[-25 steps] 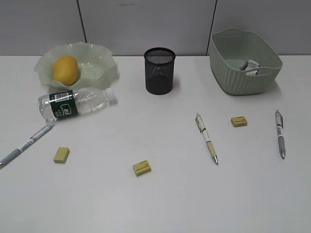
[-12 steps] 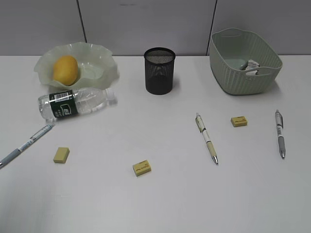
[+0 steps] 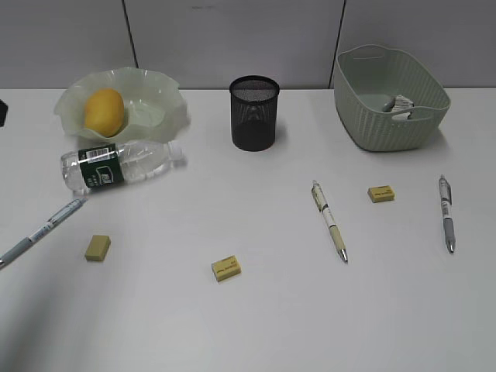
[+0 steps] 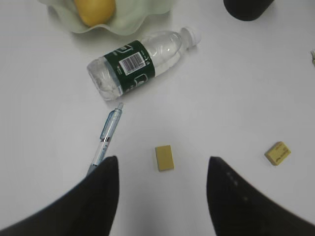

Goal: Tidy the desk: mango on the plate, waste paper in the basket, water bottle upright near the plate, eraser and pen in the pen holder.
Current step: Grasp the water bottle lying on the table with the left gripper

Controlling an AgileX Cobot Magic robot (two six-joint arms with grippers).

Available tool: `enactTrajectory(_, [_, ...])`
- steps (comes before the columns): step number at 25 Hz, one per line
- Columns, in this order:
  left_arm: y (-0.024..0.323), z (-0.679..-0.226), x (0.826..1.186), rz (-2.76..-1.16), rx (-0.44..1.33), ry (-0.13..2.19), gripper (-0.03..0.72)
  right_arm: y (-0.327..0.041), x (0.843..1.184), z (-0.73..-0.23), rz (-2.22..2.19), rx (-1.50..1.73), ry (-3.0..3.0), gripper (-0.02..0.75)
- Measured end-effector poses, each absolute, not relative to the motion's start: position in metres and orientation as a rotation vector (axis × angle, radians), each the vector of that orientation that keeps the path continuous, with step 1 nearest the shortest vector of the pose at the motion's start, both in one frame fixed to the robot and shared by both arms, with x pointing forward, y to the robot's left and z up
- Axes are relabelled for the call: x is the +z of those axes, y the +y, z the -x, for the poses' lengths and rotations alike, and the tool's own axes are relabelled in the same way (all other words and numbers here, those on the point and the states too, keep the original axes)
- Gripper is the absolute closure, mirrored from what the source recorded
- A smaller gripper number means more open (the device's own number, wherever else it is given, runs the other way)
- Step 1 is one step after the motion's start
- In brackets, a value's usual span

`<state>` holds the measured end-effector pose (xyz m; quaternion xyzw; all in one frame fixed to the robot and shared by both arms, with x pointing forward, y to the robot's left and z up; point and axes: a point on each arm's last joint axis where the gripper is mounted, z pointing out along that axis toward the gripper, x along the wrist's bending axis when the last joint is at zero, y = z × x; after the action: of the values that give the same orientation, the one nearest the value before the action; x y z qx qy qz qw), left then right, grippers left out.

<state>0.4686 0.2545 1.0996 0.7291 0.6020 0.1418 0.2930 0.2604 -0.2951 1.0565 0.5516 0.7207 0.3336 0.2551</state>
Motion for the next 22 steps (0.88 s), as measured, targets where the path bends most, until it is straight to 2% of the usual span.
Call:
enactTrajectory(7, [0.24,-0.527,1.102,-2.17,0.272,1.511,0.253,-0.295,1.057,-0.26,-1.498,0.906,1.957,0.209])
enactTrajectory(13, [0.203,-0.562,1.093,-2.348,0.227,1.3,0.238,-0.295,1.057,-0.26,-1.498,0.906,1.957,0.209])
enactTrajectory(17, [0.182,-0.585,1.075,-2.446,0.136,1.242,0.197,-0.295,1.057,-0.26,-1.498,0.906,1.957,0.21])
enactTrajectory(22, [0.163,-0.611,1.044,-2.569,0.03,1.195,0.184,-0.295,1.057,-0.26,-1.498,0.906,1.957,0.21])
